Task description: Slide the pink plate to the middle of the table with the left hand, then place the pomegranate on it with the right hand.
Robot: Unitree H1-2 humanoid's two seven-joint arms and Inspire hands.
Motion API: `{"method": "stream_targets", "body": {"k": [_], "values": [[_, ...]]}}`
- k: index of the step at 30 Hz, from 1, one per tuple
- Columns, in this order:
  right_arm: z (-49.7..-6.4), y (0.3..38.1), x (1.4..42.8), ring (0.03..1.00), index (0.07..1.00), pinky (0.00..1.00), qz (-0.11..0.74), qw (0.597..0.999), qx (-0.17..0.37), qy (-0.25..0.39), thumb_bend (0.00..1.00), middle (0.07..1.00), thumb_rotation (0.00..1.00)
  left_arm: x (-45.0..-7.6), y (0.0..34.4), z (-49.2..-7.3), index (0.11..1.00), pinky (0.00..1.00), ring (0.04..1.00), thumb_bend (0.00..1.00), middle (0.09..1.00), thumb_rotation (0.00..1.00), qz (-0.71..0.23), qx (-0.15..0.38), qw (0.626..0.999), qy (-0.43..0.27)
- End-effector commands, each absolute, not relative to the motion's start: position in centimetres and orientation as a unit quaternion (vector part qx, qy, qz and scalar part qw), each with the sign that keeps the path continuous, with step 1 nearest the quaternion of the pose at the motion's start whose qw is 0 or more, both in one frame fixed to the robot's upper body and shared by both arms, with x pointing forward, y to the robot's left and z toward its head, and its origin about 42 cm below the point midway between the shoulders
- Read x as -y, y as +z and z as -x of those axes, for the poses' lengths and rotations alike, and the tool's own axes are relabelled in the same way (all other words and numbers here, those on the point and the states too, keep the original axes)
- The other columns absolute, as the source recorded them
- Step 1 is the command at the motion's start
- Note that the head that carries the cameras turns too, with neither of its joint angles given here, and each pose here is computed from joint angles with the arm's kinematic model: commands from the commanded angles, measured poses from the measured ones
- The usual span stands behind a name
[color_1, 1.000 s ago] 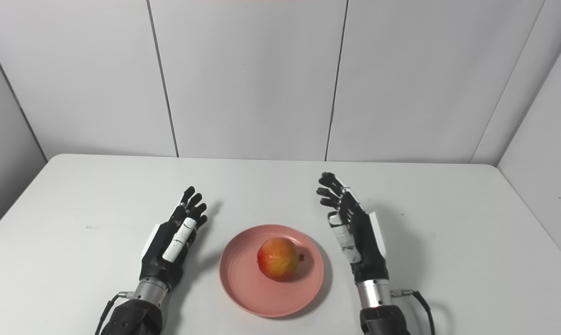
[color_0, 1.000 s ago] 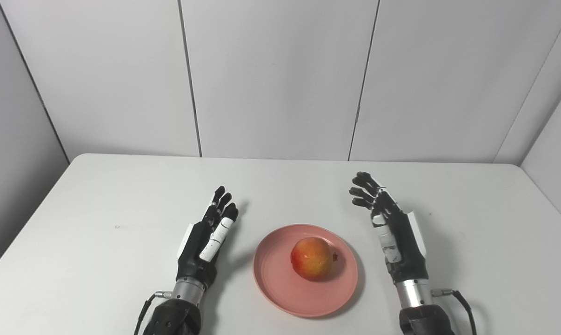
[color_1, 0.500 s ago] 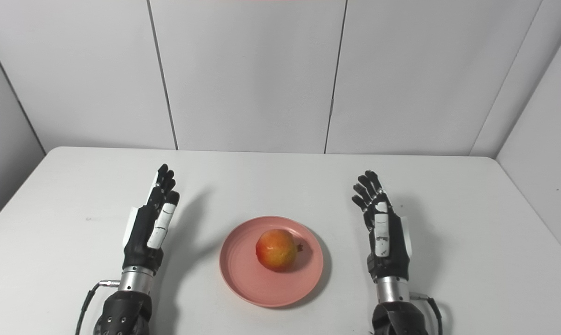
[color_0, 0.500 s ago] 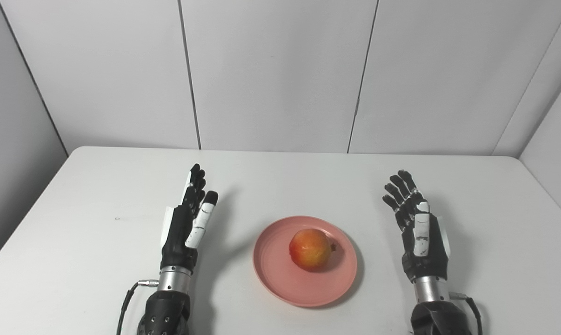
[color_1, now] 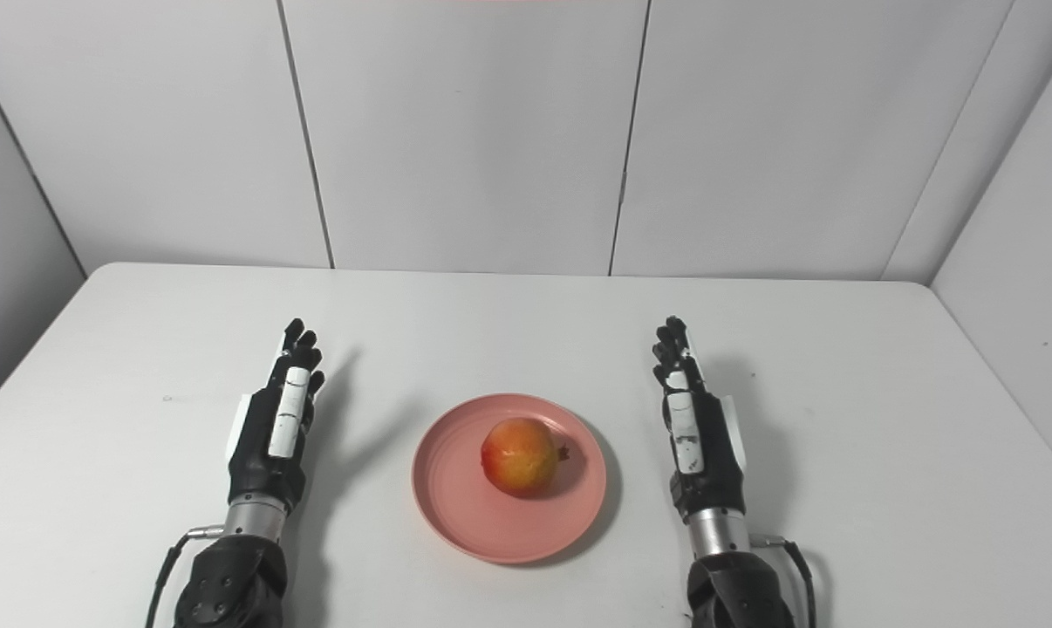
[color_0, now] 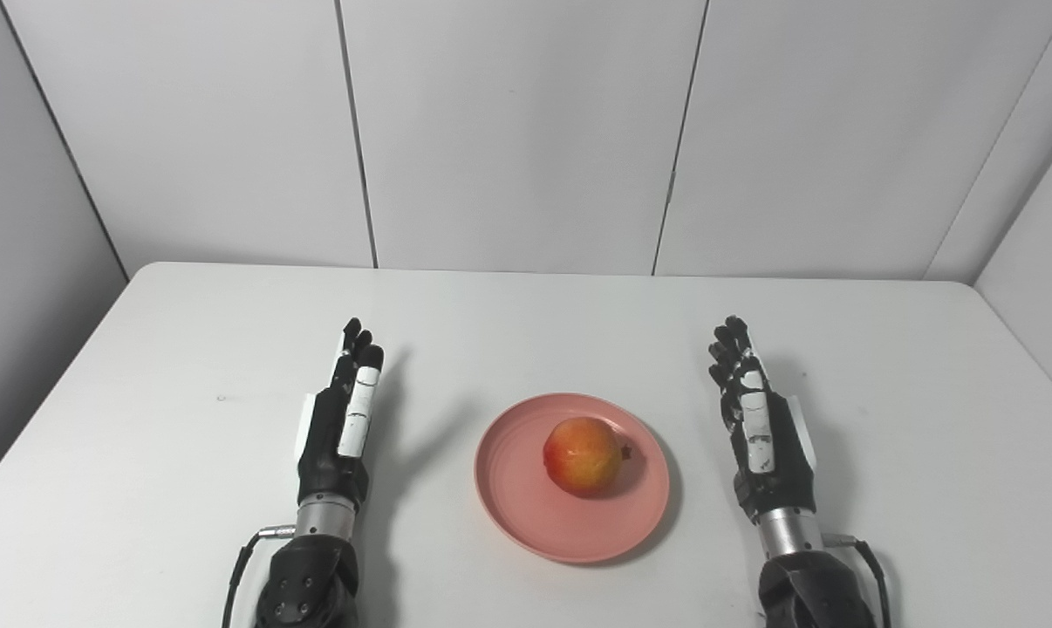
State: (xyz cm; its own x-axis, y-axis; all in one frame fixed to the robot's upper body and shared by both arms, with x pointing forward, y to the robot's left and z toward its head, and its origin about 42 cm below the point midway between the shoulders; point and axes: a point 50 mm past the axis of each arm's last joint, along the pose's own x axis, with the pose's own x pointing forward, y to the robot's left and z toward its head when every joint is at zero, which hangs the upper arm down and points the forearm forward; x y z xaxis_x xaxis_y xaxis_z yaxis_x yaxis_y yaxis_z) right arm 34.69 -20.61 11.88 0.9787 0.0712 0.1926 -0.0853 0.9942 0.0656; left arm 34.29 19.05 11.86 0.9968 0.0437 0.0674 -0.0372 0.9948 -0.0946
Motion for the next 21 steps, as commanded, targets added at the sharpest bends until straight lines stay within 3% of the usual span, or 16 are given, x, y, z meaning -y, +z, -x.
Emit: {"method": "stream_targets", "body": {"k": [1, 11, 21], "values": [[-35.0, 11.1, 21.0, 1.000, 0.999, 1.00, -0.035, 0.995, 0.078, 0.051, 0.88, 0.999, 1.00, -18.2, 13.7, -35.4, 1.000, 1.00, 1.000, 0.72, 1.000, 0.87, 0.056, 0.070, 0.996, 0.010], [-35.7, 10.1, 21.2, 1.000, 1.000, 1.00, -0.041, 0.997, 0.028, 0.057, 0.83, 1.000, 1.00, -17.7, 13.0, -36.1, 1.000, 1.00, 1.000, 0.75, 1.000, 0.88, 0.074, 0.035, 0.997, -0.004], [-35.6, 9.7, 21.3, 1.000, 1.000, 1.00, -0.085, 0.995, 0.001, 0.043, 0.86, 1.000, 1.00, -17.9, 12.7, -36.0, 1.000, 1.00, 1.000, 0.75, 1.000, 0.85, 0.065, 0.042, 0.997, -0.010]]}}
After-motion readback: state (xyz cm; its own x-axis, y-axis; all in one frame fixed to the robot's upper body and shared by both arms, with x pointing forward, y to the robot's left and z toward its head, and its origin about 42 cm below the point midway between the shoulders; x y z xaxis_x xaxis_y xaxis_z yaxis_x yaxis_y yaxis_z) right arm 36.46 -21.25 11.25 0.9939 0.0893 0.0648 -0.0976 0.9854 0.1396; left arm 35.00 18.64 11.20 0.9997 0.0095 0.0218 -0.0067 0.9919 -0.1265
